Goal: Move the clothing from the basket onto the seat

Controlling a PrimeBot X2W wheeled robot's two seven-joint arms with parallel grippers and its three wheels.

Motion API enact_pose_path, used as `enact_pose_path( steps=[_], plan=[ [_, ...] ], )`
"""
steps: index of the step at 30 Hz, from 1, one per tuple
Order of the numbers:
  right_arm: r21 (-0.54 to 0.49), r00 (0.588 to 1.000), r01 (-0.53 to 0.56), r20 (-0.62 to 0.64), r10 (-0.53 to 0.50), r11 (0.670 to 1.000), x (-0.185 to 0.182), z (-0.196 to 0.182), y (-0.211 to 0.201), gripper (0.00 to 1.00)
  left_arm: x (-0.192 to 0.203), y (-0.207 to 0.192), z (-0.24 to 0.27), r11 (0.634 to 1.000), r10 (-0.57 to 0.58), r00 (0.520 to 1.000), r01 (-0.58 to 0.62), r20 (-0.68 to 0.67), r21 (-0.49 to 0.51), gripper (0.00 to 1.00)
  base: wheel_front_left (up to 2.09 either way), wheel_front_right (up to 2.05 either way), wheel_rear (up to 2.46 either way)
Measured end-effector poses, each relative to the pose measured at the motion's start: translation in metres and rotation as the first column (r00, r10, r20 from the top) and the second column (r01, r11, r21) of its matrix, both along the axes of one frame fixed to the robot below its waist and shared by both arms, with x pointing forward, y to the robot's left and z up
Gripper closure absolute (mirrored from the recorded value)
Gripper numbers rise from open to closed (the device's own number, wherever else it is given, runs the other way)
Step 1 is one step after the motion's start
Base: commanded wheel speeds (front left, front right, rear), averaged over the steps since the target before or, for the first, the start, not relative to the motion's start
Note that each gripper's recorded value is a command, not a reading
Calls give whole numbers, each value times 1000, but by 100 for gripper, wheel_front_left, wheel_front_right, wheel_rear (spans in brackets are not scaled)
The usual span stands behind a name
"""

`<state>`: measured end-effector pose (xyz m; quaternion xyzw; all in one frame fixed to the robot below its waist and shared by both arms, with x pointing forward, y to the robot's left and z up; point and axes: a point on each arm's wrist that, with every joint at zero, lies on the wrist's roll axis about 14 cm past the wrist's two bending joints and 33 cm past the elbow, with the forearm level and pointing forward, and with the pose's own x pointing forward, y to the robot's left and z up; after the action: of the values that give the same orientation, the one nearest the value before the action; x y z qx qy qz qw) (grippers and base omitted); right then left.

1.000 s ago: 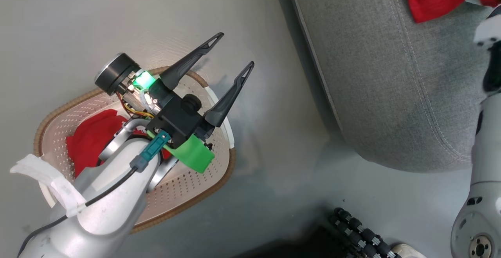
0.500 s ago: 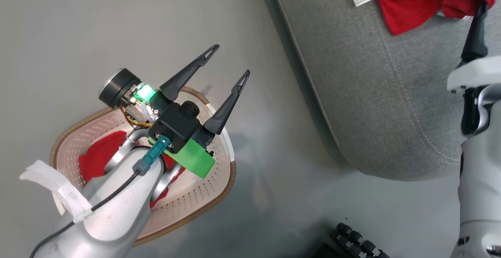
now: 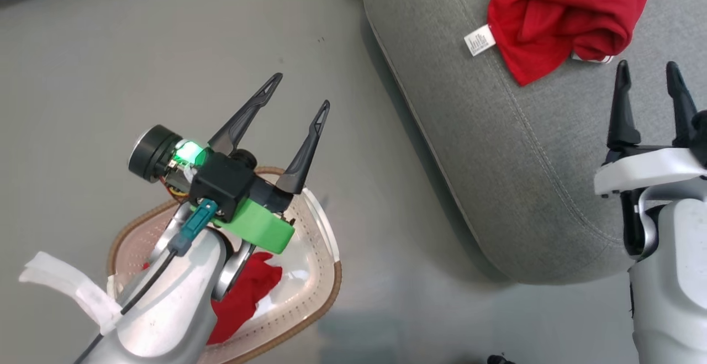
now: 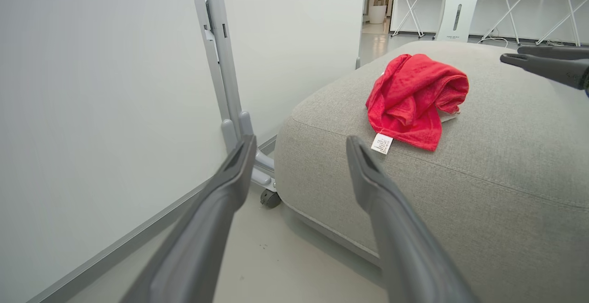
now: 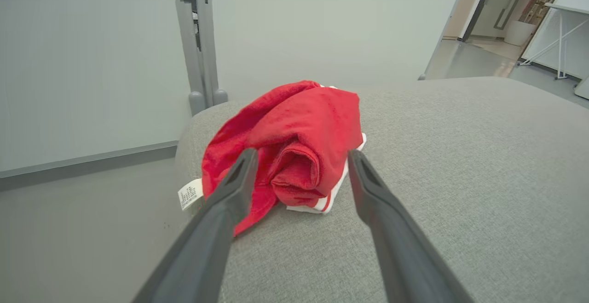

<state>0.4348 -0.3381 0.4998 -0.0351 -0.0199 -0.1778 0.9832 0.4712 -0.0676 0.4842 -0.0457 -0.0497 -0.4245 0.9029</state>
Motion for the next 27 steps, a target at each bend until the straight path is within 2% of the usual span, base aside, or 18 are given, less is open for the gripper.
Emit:
enact_pose_path(
  steps=[6,12,19,27],
  plan=[
    [9,988,-135,83,134,991,9,25,46,0,5,35,17,990,141,990,-141,-1,-17,0,0,0,0],
    [25,957,-266,128,261,964,24,35,93,0,10,89,28,949,315,949,-315,-3,-25,0,0,0,0],
    [46,912,-388,159,377,920,29,41,142,0,-2,158,33,862,506,862,-507,-22,-22,0,0,0,0],
    [88,853,-504,202,481,859,20,50,190,0,-35,227,36,737,675,737,-676,-37,-17,0,0,0,0]
  ],
)
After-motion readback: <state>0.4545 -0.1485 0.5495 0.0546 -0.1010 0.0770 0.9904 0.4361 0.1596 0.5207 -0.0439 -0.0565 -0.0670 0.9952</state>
